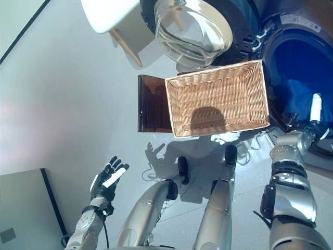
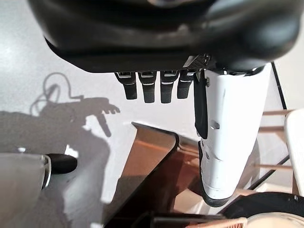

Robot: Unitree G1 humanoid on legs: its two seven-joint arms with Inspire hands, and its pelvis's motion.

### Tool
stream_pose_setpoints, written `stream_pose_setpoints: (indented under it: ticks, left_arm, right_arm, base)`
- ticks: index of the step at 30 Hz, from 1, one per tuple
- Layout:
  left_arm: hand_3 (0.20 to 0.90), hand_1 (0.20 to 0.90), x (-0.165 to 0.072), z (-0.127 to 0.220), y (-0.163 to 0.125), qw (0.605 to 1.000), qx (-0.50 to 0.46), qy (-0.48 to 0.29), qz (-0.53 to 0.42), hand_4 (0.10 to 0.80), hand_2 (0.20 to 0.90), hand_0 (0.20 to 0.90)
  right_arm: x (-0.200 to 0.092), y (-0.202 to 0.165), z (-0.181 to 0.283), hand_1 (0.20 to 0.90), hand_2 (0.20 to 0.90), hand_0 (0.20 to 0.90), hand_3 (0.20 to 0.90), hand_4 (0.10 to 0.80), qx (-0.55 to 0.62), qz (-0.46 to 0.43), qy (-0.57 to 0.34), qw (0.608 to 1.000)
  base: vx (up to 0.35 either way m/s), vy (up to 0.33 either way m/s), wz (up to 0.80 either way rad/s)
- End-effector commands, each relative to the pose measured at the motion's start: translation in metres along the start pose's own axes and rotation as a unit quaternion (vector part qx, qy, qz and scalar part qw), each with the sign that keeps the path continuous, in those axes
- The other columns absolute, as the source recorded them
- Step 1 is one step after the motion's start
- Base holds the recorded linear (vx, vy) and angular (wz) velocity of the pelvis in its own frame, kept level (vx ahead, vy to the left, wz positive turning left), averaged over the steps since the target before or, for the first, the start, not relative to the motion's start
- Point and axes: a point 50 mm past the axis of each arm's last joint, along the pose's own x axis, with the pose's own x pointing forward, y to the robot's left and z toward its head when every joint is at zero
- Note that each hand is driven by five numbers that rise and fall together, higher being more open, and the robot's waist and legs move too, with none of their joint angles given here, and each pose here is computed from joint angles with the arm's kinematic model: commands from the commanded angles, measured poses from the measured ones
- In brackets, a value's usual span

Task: Pick up the clothes and place them into the washing machine

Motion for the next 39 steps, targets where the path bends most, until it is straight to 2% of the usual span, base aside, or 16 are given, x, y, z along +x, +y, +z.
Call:
stream_pose_setpoints:
  ticks: [1,13,25,30,34,35,36,37,39]
  left_arm:
    - [0.900,0.900,-0.008,0.028,0.022,0.998,0.015,-0.066,0.016,0.800,0.900,0.900]
    - [0.900,0.900,-0.009,0.031,0.020,0.997,0.019,-0.068,0.000,0.800,0.900,0.900]
    - [0.900,0.900,-0.007,0.032,0.020,0.997,0.025,-0.069,-0.001,0.800,0.900,0.900]
    - [0.900,0.900,-0.008,0.032,0.021,0.997,0.030,-0.069,0.001,0.800,0.900,0.900]
    - [0.900,0.900,-0.009,0.032,0.022,0.997,0.033,-0.067,0.006,0.800,0.900,0.900]
    - [0.900,0.900,-0.007,0.035,0.022,0.997,0.038,-0.072,0.008,0.800,0.900,0.900]
    - [0.900,0.900,-0.007,0.035,0.022,0.997,0.037,-0.072,0.008,0.800,0.900,0.900]
    - [0.900,0.900,-0.007,0.036,0.023,0.996,0.040,-0.074,0.010,0.800,0.900,0.900]
    - [0.900,0.900,-0.006,0.038,0.021,0.996,0.040,-0.078,0.009,0.800,0.900,0.900]
  right_arm:
    - [-0.007,0.075,0.133,0.200,0.200,0.200,0.200,0.300,-0.061,0.142,-0.209,0.966]
    - [-0.031,0.131,0.198,0.200,0.200,0.200,0.200,0.300,-0.066,0.165,-0.259,0.950]
    - [-0.045,0.150,0.213,0.200,0.200,0.200,0.200,0.300,-0.067,0.179,-0.287,0.939]
    - [-0.047,0.149,0.221,0.200,0.200,0.200,0.200,0.300,-0.063,0.152,-0.298,0.941]
    - [-0.046,0.149,0.222,0.200,0.200,0.200,0.200,0.300,-0.110,0.117,-0.306,0.938]
    - [-0.045,0.149,0.219,0.252,0.252,0.252,0.252,0.337,-0.168,0.091,-0.314,0.930]
    - [-0.046,0.150,0.220,0.488,0.488,0.488,0.488,0.506,-0.168,0.091,-0.314,0.930]
    - [-0.045,0.149,0.218,0.900,0.900,0.900,0.900,0.800,-0.197,0.077,-0.316,0.925]
    - [-0.045,0.155,0.211,0.900,0.900,0.900,0.900,0.800,-0.237,0.075,-0.315,0.916]
  base:
    - [0.004,-0.024,0.07]
    - [0.003,-0.005,0.01]
    - [0.001,-0.003,0.01]
    - [0.000,0.000,0.00]
    - [0.000,0.000,0.00]
    - [0.000,0.000,0.00]
    - [0.000,0.000,0.00]
    - [0.000,0.000,0.00]
    - [-0.008,-0.001,-0.02]
